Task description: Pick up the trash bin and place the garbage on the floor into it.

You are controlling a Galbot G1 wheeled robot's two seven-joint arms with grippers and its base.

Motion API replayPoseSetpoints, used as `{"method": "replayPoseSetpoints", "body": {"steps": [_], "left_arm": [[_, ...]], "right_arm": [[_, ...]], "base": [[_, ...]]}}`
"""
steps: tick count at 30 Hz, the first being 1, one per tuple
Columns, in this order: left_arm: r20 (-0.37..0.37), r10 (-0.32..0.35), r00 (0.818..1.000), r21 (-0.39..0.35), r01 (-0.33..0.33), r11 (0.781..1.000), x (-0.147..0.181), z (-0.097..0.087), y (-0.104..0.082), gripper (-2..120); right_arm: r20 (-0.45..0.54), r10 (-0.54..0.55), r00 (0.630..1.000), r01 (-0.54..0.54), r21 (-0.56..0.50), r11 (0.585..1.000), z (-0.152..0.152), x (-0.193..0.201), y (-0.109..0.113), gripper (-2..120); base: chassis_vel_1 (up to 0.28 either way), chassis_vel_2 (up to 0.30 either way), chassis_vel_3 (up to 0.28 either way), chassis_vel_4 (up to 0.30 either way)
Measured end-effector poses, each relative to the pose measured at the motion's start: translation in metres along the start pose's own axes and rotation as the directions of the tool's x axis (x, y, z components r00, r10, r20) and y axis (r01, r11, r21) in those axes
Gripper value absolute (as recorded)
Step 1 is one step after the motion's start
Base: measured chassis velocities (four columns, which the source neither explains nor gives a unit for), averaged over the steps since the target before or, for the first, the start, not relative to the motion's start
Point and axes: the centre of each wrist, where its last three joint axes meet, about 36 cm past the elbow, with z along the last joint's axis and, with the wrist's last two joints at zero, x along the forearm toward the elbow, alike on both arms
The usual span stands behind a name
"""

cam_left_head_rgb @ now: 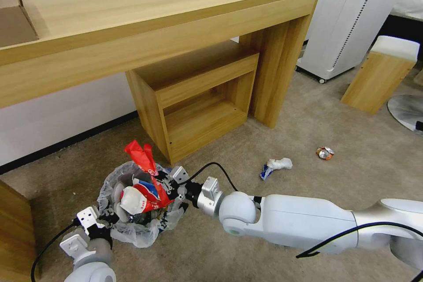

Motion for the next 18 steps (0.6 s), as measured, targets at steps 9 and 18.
{"method": "replayPoseSetpoints", "body": {"steps": [9,18], "left_arm": [[0.003,0.004,1.000,-0.002,-0.004,1.000,0.001,-0.001,-0.001,0],[0.005,0.009,1.000,-0.011,-0.009,1.000,0.002,0.001,-0.003,0]], "right_arm": [[0.011,-0.030,0.999,0.029,0.027,0.999,0.007,-0.019,0.014,0],[0.009,-0.052,0.999,0.051,0.066,0.996,0.020,-0.040,0.025,0]], "base": [[0.000,0.000,0.000,0.000],[0.000,0.000,0.000,0.000]]}}
